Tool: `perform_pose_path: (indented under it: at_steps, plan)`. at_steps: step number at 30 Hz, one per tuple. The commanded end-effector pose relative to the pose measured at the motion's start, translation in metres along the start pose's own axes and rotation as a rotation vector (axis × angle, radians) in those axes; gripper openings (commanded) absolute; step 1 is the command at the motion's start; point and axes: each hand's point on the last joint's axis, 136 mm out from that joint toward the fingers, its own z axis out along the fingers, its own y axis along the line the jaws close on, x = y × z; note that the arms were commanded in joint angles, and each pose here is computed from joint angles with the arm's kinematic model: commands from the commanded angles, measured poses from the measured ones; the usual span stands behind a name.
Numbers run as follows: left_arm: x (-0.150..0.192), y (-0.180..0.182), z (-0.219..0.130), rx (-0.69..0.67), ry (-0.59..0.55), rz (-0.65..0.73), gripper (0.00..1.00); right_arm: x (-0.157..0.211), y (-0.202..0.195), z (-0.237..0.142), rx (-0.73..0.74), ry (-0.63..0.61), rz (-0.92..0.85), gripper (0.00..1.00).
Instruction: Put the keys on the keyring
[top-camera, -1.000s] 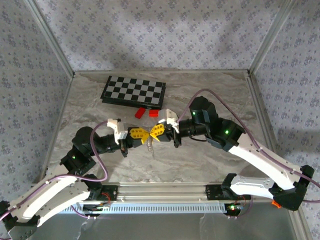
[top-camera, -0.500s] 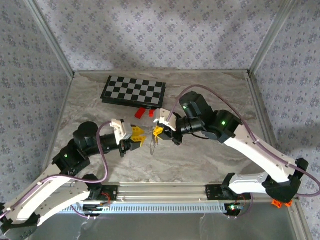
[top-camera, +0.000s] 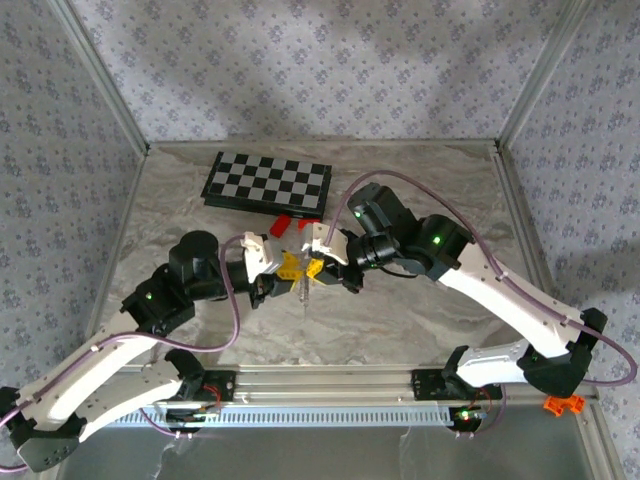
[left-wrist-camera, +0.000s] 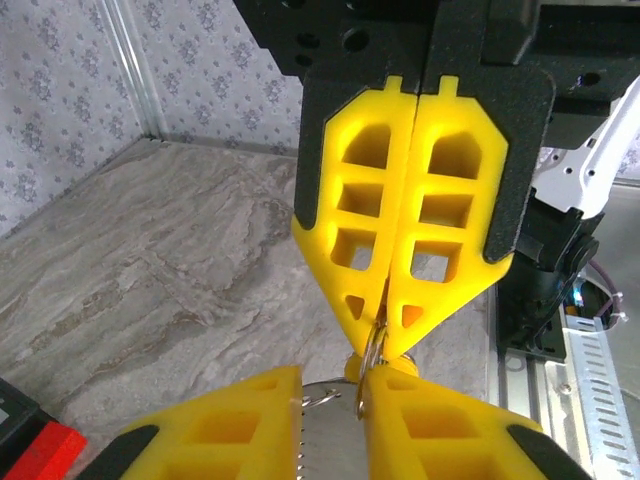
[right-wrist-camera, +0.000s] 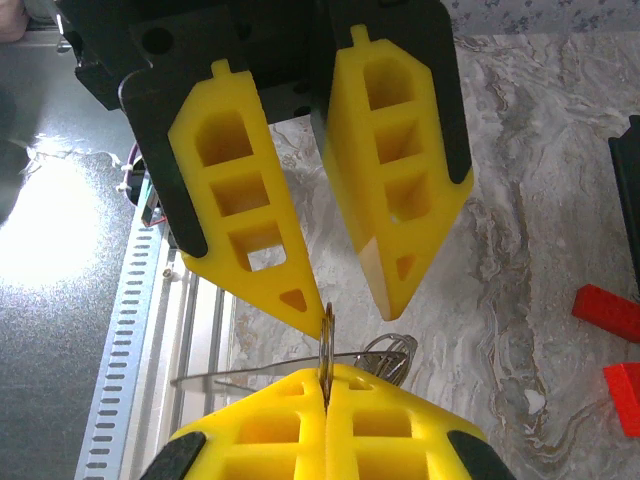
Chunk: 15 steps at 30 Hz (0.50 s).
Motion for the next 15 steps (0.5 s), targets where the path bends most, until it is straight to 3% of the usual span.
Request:
perform_pose_path:
  at_steps: [1,11,15]
  plan:
    - [-0.0193,-0.0058,-0.0047,0.023,-0.046,0.041,0.2,-0.0113,0.0057,-0.0042,-0.024,-0.026,-0.032,0.0]
    - [-0.0203,-0.0084,-0.0021,0.042,-0.057,0.036,0.14,-0.014,0.0066,-0.0023,-0.034,-0.043,-0.03,0.0]
    - [-0.0215,-0.0097,-0.0021,0.048,-0.065,0.032,0.01,-0.0142,0.0079,-0.0019,-0.038,-0.044,-0.032,0.0]
